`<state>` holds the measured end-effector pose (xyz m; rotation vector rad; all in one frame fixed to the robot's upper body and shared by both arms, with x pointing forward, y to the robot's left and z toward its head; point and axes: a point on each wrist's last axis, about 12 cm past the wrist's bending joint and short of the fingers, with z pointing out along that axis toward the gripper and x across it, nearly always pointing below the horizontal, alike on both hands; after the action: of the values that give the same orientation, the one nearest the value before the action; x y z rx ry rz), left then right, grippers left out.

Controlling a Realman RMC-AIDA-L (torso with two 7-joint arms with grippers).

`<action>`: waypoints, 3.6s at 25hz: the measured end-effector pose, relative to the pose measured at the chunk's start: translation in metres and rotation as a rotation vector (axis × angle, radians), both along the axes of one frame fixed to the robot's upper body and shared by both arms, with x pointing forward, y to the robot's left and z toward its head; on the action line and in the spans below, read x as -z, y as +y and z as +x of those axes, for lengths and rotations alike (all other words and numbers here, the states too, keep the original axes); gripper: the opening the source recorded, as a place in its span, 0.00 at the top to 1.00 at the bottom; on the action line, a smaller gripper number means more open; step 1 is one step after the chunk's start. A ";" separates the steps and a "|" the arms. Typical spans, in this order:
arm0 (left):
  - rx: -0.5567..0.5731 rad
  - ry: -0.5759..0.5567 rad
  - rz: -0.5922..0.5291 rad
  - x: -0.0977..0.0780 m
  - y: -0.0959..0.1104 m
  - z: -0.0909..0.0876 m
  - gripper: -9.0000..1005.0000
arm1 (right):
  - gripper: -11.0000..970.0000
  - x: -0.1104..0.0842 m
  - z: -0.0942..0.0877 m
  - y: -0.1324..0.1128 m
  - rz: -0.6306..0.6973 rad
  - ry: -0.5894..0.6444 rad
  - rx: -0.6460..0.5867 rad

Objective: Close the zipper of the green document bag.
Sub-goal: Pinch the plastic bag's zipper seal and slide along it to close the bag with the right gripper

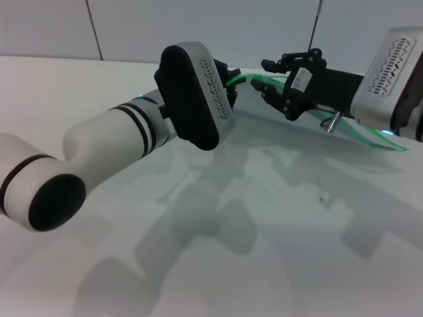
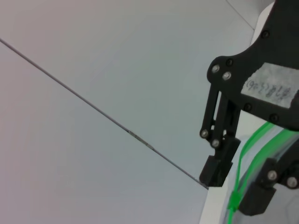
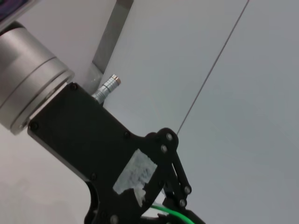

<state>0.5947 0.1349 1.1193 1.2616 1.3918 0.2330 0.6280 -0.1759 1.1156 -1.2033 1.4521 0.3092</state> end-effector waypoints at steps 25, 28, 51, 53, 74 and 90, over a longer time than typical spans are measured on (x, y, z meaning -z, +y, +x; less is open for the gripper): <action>0.016 -0.007 0.004 -0.002 -0.007 0.000 0.94 | 0.71 0.001 0.003 0.004 -0.014 0.001 -0.005; 0.017 -0.008 0.004 -0.003 -0.007 0.000 0.94 | 0.72 0.001 0.003 0.004 -0.015 0.001 -0.007; 0.018 -0.019 0.005 -0.005 -0.006 -0.001 0.94 | 0.89 0.003 0.006 0.001 -0.028 0.007 0.029; 0.017 -0.019 0.004 -0.005 -0.006 -0.001 0.94 | 0.90 0.004 0.006 0.000 -0.029 0.010 0.033; -0.002 -0.011 0.002 0.000 0.003 -0.005 0.94 | 0.91 0.016 0.011 -0.015 -0.095 0.014 0.113; -0.052 -0.048 -0.017 -0.006 0.024 -0.021 0.94 | 0.91 0.018 0.021 -0.041 -0.102 0.015 0.279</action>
<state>0.5741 0.1589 1.1254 1.1995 1.3835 0.2852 0.6491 -0.2170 1.0981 -1.0628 1.6421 0.0536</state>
